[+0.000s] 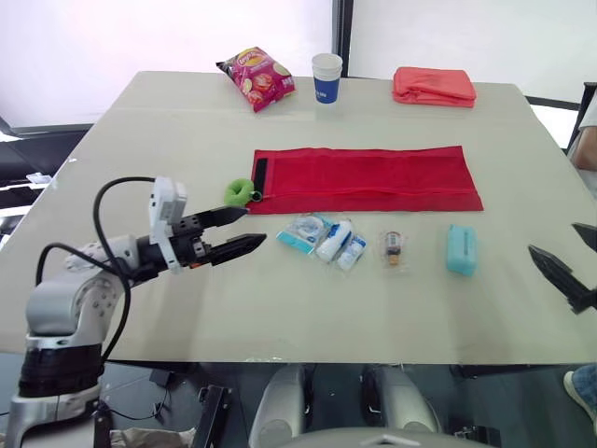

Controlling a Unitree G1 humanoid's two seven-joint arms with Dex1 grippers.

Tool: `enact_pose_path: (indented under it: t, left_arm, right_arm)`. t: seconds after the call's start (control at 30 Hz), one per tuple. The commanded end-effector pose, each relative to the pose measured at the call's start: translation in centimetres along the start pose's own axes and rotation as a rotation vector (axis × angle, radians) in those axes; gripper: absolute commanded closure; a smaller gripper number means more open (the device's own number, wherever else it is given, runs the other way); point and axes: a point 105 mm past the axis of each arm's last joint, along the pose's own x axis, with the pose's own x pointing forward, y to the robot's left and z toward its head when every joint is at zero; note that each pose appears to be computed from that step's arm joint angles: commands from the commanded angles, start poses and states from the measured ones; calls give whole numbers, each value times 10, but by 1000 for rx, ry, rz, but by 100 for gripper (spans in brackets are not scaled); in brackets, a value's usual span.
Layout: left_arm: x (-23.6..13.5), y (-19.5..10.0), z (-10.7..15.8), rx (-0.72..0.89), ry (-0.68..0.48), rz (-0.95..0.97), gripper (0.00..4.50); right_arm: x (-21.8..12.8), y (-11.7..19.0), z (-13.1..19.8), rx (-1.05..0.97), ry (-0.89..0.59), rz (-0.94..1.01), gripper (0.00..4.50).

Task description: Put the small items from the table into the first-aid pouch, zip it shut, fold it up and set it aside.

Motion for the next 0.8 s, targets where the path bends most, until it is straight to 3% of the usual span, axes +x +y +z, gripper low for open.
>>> enact_pose_path:
  t: [0.03, 0.27, 0.43, 0.63, 0.8]
  left_arm:
    - [15, -37, 25, 57, -18, -238, 6]
    - [28, -67, 31, 97, 36, -425, 6]
    - [35, -70, 35, 112, 26, -444, 6]
    - [28, -58, 29, 71, 16, -371, 6]
    - [0, -33, 10, 4, 41, -220, 6]
  right_arm:
    - [18, 21, -22, 67, 168, -110, 0]
    - [37, 47, -48, 217, 258, -264, 0]
    - [50, 49, -40, 223, 212, -287, 0]
    - [56, 82, 10, 134, -54, 1, 0]
    - [46, 118, 30, 74, -103, 316, 0]
